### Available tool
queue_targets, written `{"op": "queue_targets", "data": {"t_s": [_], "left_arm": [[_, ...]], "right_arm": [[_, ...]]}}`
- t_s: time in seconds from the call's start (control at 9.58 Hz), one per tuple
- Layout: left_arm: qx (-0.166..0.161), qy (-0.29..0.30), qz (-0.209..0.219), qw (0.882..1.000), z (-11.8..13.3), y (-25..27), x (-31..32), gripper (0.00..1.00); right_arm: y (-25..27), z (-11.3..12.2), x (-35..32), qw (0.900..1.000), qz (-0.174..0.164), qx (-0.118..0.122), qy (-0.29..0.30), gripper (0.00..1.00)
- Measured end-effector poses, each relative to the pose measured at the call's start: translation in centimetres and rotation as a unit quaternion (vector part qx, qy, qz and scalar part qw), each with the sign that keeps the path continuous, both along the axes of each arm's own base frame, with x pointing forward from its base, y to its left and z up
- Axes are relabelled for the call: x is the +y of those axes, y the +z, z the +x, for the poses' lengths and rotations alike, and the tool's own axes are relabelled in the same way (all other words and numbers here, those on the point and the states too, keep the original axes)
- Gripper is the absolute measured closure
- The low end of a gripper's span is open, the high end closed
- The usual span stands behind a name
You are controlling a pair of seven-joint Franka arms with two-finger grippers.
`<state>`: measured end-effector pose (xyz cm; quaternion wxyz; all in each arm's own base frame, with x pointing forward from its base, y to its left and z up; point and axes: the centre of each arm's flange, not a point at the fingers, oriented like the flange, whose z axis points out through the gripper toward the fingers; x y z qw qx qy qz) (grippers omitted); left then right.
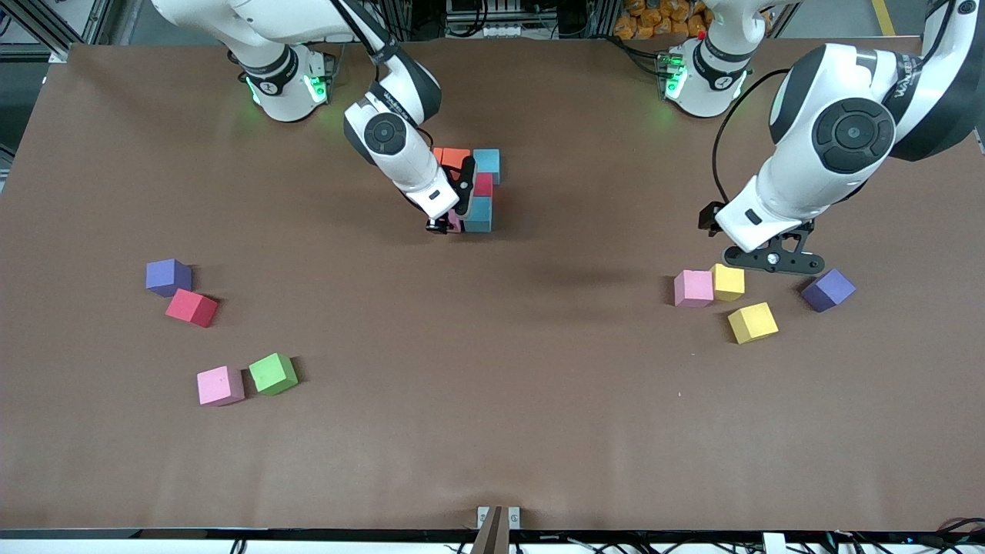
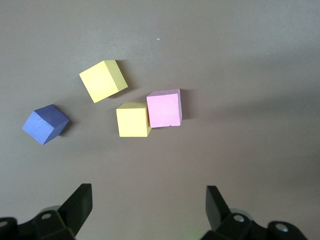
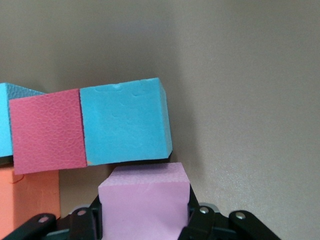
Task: Form number 2 with 11 blocks
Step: 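Place the pink cube with the right gripper while the left gripper reaches pink, then grasp the pink cube by the yellow cubes with the left gripper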
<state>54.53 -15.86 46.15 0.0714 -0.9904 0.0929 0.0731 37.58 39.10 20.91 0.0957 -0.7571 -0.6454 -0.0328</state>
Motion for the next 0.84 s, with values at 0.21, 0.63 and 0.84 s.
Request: {"op": "queue_targets", "data": {"t_s": [0.21,0.63,0.84], "left_arm": [[0.000,-0.001,0.000,1.000,0.0,-0.2,0.0,0.00],[0.005,-0.087,-0.015,0.996,0.0,-0.9,-0.5,0.00],[0.013,-0.156,-0.011,0.988,0.2,-1.3,0.1,0.00]], "right_arm": [[-0.4,-0.4,-0.2,1.000,-0.001,-0.001,0.001,0.41],[-0.3,-1.3,0.6,1.000,0.005,-0.009,0.004,0.41],[-0.3,-1.3,0.6,1.000,0.007,-0.015,0.006,0.41]]}}
